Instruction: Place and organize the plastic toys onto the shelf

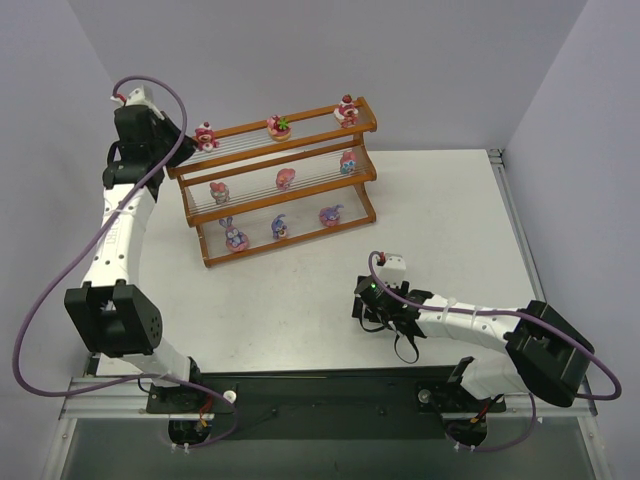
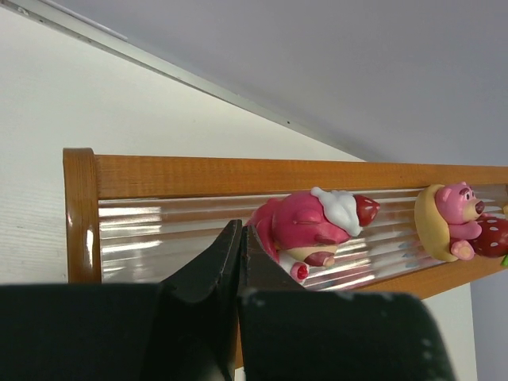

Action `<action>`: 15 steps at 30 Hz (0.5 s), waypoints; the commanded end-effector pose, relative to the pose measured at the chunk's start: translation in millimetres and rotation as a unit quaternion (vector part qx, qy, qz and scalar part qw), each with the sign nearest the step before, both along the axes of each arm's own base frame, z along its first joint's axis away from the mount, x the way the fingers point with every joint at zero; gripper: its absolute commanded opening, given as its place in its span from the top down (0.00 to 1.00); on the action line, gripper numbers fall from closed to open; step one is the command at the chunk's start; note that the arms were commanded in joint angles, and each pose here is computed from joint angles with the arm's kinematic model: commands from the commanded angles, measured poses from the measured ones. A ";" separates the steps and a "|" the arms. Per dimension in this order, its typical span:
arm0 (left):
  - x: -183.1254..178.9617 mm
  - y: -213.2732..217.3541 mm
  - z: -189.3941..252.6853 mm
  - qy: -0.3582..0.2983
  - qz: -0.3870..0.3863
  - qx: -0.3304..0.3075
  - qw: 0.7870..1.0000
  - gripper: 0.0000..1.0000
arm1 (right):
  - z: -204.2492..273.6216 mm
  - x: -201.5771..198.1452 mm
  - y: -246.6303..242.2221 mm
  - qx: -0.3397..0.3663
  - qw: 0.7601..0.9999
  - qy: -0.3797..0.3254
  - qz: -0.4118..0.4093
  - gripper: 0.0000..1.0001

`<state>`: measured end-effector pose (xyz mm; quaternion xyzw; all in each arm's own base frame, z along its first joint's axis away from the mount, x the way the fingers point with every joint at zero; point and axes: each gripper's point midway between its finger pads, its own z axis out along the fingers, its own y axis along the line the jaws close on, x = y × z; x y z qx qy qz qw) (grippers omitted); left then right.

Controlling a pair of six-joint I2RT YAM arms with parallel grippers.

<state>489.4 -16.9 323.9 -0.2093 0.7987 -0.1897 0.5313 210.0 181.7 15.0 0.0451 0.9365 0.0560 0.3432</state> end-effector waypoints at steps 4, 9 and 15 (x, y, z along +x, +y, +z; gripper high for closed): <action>-11.5 -0.2 27.8 -0.032 0.007 0.010 0.999 1.00 | 2.8 -0.6 -8.9 -0.006 1.000 -0.011 -0.014 0.33; -7.1 8.7 30.9 -0.019 0.022 0.024 0.999 1.00 | 3.0 -0.8 -10.1 -0.006 1.000 -0.013 -0.015 0.34; -15.1 11.4 53.3 -0.039 0.031 0.026 0.998 0.83 | 7.0 0.3 -9.3 0.004 1.000 -0.018 -0.019 0.32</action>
